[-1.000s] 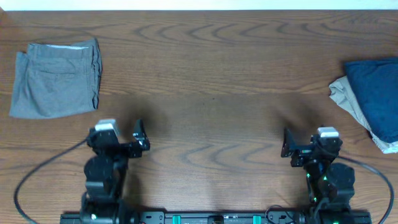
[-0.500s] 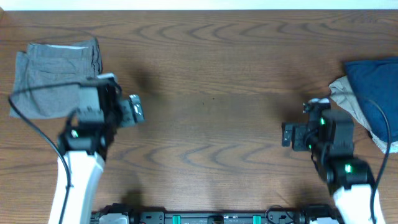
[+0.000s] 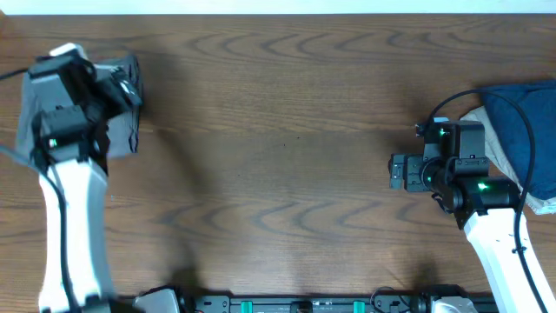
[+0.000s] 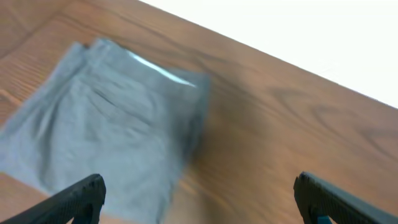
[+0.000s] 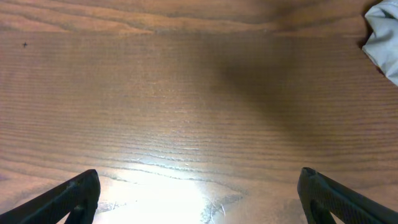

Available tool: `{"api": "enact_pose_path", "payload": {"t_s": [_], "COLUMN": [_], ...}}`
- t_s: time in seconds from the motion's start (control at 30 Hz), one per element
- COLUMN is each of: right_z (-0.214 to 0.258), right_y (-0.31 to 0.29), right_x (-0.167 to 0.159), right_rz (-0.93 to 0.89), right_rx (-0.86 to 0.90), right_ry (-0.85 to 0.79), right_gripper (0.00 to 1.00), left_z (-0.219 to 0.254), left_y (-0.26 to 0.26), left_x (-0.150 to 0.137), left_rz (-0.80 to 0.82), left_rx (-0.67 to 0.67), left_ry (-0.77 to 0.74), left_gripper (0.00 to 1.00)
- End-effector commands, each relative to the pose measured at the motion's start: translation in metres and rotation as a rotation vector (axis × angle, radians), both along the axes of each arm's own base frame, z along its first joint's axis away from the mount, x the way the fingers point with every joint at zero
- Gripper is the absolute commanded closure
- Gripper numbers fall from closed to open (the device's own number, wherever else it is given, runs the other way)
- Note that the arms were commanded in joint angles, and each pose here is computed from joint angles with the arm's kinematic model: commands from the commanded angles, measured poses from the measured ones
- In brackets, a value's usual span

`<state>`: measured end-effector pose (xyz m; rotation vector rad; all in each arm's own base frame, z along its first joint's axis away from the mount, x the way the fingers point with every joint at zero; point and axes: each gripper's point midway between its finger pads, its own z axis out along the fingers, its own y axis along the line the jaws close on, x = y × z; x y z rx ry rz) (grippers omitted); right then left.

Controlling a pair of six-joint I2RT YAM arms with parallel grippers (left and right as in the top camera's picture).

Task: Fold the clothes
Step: 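Reach the left gripper to the folded grey trousers and grasp them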

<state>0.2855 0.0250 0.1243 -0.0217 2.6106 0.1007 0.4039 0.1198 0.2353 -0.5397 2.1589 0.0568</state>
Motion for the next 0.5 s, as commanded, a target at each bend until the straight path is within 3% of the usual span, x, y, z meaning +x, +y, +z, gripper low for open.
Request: {"api": "enact_pose_path", "payload": {"t_s": [0.0,0.2,0.37,0.47], "right_z": [0.007,0.004,0.001,0.0], "right_y": [-0.003,-0.002,-0.001,-0.001], "right_x": [0.003,-0.003,-0.008,-0.01], "right_rz": [-0.005,-0.006,-0.008,-0.028], "right_rx": [0.0,0.012,0.013,0.027], "right_ry": [-0.012,0.015,0.038,0.051], "right_gripper": [0.01,0.01,0.01,0.01], "left_z": [-0.051,-0.131,-0.179,-0.202], "left_y": [0.027,0.046,0.061,0.061], "left_x": [0.022,0.045,0.045,0.043], "left_rz": [0.052,0.085,0.144,0.142], "left_rx": [-0.029,-0.041,-0.006,-0.018], "left_ry": [0.08,0.185,0.273,0.315], "left_gripper": [0.02,0.02,0.12,0.24]}}
